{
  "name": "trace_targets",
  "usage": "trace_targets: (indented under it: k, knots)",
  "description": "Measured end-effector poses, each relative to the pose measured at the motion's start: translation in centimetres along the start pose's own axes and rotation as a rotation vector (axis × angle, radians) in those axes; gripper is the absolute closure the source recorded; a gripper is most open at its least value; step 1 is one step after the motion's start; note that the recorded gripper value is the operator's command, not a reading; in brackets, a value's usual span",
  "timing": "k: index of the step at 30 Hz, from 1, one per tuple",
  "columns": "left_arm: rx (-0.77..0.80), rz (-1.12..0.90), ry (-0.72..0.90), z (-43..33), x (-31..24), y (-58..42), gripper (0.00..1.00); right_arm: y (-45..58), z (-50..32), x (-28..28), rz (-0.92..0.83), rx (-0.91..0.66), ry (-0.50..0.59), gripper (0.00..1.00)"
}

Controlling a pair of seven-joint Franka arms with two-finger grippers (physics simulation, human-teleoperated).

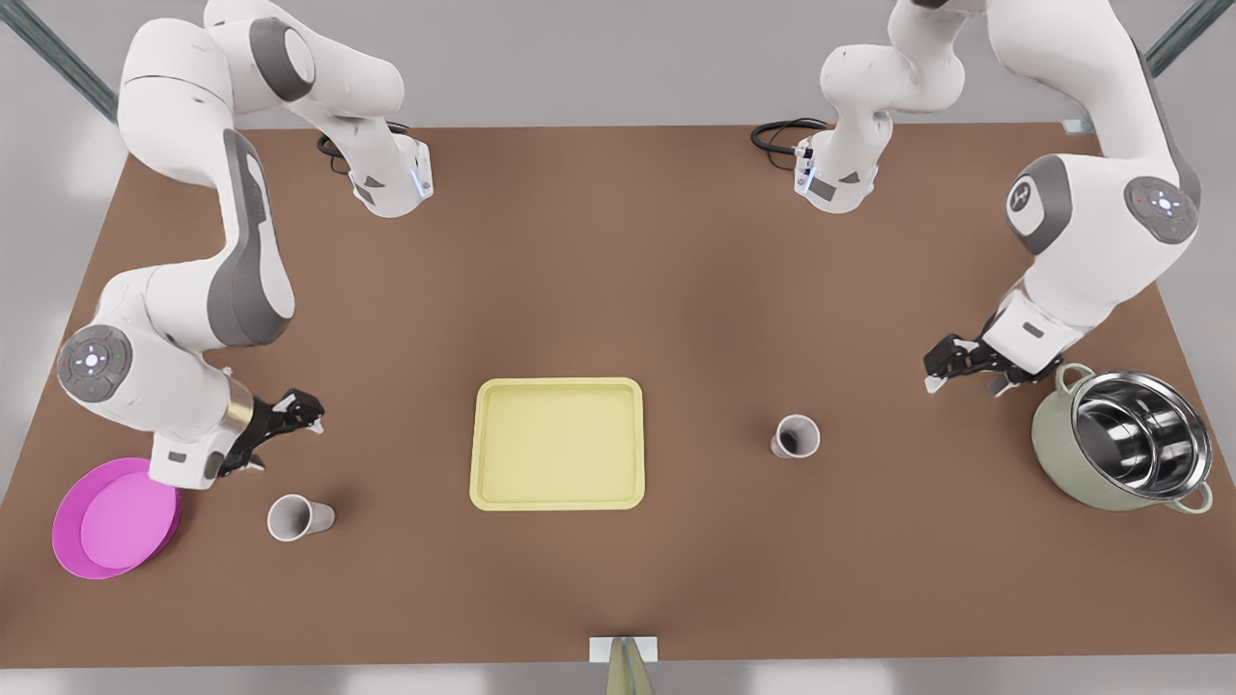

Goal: Use the left arm to pick up the white IKEA cup from the tray and place it on the middle-left position; use the right arm to pick up the white IKEA cup from the tray and place it on the middle-right position

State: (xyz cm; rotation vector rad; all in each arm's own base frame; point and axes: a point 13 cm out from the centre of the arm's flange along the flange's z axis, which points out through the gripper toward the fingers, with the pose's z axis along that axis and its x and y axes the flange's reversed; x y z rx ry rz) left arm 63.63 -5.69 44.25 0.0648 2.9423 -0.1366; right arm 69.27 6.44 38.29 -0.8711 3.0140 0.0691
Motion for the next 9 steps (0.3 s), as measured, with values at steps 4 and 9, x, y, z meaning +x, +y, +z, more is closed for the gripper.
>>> trace_targets:
  k: [4, 9]
  knots:
    - [0.001, 0.009, 0.061, 0.6, 1.4, -0.8, 0.0, -1.6, -0.5, 2.5, 0.163, 0.016, 0.055, 0.0]
    - [0.002, 0.028, 0.098, 1.1, 2.1, -1.4, 0.0, -2.4, -0.9, 4.3, 0.257, 0.043, 0.105, 0.0]
